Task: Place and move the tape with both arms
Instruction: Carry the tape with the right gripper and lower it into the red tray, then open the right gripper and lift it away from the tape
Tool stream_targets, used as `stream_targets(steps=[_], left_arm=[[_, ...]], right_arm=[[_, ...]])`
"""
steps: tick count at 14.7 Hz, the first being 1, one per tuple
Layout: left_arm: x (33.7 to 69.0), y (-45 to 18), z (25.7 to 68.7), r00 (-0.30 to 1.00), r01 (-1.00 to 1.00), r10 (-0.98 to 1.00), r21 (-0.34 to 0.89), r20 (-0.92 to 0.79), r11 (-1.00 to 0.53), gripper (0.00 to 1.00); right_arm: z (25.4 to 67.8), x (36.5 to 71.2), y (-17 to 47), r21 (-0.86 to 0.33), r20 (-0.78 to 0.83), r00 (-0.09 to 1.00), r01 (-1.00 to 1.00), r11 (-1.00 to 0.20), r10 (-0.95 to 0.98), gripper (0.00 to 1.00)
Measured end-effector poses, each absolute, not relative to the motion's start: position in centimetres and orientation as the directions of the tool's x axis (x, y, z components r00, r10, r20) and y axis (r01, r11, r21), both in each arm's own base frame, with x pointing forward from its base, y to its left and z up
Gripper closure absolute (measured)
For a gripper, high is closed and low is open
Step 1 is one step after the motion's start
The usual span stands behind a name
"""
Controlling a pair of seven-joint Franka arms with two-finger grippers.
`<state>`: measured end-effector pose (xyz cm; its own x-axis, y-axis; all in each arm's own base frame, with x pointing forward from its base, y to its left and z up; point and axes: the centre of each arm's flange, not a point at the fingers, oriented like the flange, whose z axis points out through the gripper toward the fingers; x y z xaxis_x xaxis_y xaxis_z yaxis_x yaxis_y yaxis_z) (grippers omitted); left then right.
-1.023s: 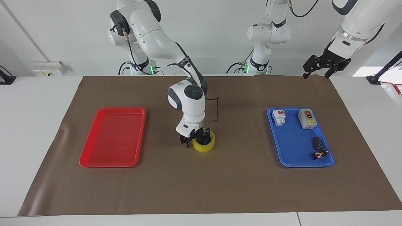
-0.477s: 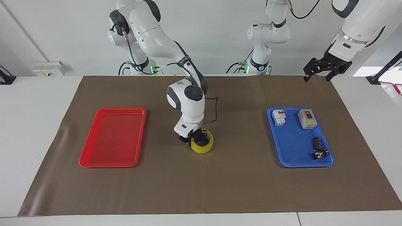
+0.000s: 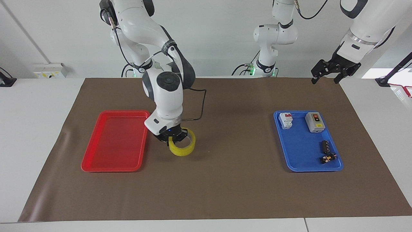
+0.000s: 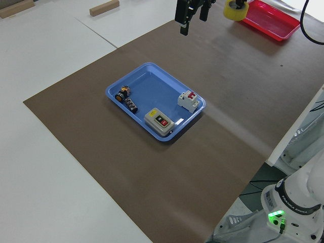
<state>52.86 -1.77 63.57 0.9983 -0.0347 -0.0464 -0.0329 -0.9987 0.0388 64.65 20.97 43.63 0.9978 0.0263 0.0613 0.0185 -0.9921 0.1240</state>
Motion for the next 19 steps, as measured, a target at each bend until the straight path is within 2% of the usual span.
stream_targets(steps=[2, 4, 7, 10, 14, 19], left_arm=[[52.9, -1.8, 63.6, 0.998, -0.033, -0.035, 0.039, -0.046, -0.999, 0.00], [52.9, -1.8, 63.6, 0.998, -0.033, -0.035, 0.039, -0.046, -0.999, 0.00], [52.9, -1.8, 63.5, 0.998, -0.033, -0.035, 0.039, -0.046, -0.999, 0.00], [52.9, -1.8, 63.5, 0.998, -0.033, -0.035, 0.039, -0.047, -0.999, 0.00], [52.9, -1.9, 63.6, 0.998, -0.036, -0.038, 0.039, -0.046, -0.999, 0.00], [52.9, -2.3, 63.6, 0.998, -0.043, -0.045, 0.038, -0.044, -0.998, 0.00]], right_arm=[[45.9, 64.3, 16.1, 0.143, 0.023, 0.997, 0.063, -0.988, 0.067, 0.78], [45.9, 63.7, 10.9, 0.151, -0.022, 0.994, 0.112, -0.982, 0.110, 0.78], [42.8, 62.8, 3.3, 0.135, -0.057, 0.988, 0.152, -0.979, 0.145, 0.78], [38.0, 60.9, -2.5, 0.084, -0.016, 0.983, 0.182, -0.980, 0.181, 0.78], [33.5, 57.1, -6.4, 0.053, 0.033, 0.973, 0.228, -0.972, 0.230, 0.78], [30.8, 55.1, -6.6, 0.055, 0.076, 0.969, 0.232, -0.971, 0.236, 0.78]])
